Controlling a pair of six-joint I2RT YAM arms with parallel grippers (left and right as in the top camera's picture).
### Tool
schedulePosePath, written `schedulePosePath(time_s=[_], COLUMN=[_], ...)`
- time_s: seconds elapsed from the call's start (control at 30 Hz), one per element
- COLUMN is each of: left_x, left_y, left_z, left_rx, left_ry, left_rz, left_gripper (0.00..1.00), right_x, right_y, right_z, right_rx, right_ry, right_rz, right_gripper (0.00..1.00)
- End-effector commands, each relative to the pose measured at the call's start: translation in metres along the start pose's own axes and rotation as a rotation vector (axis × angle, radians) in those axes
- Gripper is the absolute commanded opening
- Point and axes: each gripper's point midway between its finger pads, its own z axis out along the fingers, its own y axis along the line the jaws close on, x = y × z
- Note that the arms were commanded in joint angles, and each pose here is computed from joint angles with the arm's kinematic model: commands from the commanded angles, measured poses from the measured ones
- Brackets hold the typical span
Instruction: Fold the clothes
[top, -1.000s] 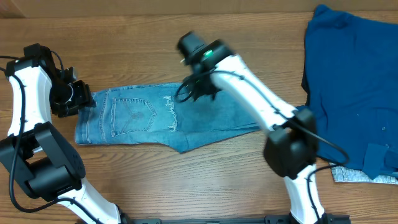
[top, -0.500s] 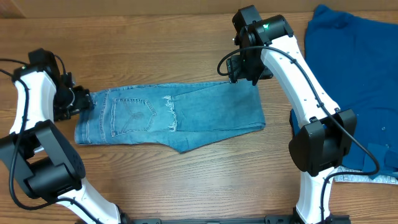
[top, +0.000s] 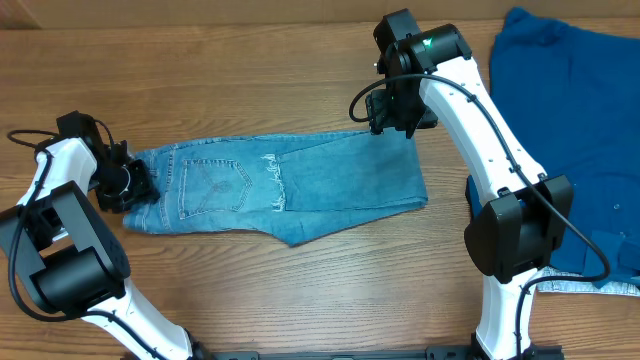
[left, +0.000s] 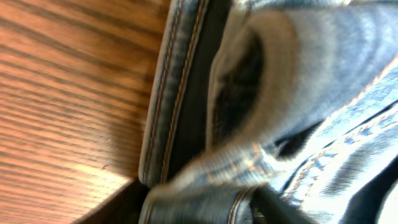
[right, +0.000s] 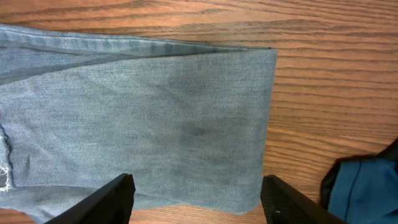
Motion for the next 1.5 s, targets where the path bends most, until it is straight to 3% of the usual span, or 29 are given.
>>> schedulePosePath(time_s=[0.0, 0.1, 0.23, 0.33, 0.47, 0.63, 0.8, 0.97, 1.13, 1.27, 1.47], left_x=[0.038, 0.031, 0.014, -0.006, -0.037, -0.049, -0.057, -0.064, -0.076, -0.086, -0.096], left_y=[-0.013, -0.016, -0.019, -0.01, 0.019, 0.061, 0.103, 0.127, 0.107, 0.037, -0.046], left_z=[0.049, 0.042, 0.01, -0.029, -0.096, -0.144, -0.179, -0.23, -0.262, -0.259, -0.249], left_rx=[0.09, 0.104, 0.106, 0.069, 0.003, -0.019, -0.035, -0.056, 0.005, 0.117, 0.127], left_ry=[0.171, 0.159, 0.13, 0.059, -0.121, -0.245, -0.341, -0.453, -0.532, -0.506, -0.493], left_rz=[-0.004, -0.006, -0.006, -0.032, -0.087, -0.191, -0.283, -0.336, -0.297, -0.158, 0.028], left_gripper=[0.24, 0.11, 0.04, 0.04, 0.06, 0.05, 0.05, 0.05, 0.05, 0.06, 0.08], right_x=[0.001, 0.001, 0.0, 0.0, -0.012, -0.035, -0.046, -0.042, -0.035, -0.035, -0.034], right_y=[0.003, 0.002, 0.002, 0.002, 0.004, -0.008, -0.053, -0.098, -0.115, -0.114, -0.095], right_z=[-0.006, -0.006, -0.006, -0.007, -0.024, -0.076, -0.122, -0.13, -0.128, -0.128, -0.129], right_rx=[-0.011, -0.01, -0.007, -0.008, -0.021, -0.048, -0.043, -0.071, -0.065, -0.068, -0.164], right_ry=[-0.012, -0.009, -0.013, -0.017, -0.077, -0.22, -0.32, -0.313, -0.289, -0.287, -0.269], right_rz=[-0.004, -0.004, -0.003, -0.003, -0.001, 0.044, 0.158, 0.269, 0.311, 0.308, 0.276], right_gripper=[0.68, 0.65, 0.64, 0.58, 0.58, 0.58, 0.58, 0.58, 0.58, 0.58, 0.57])
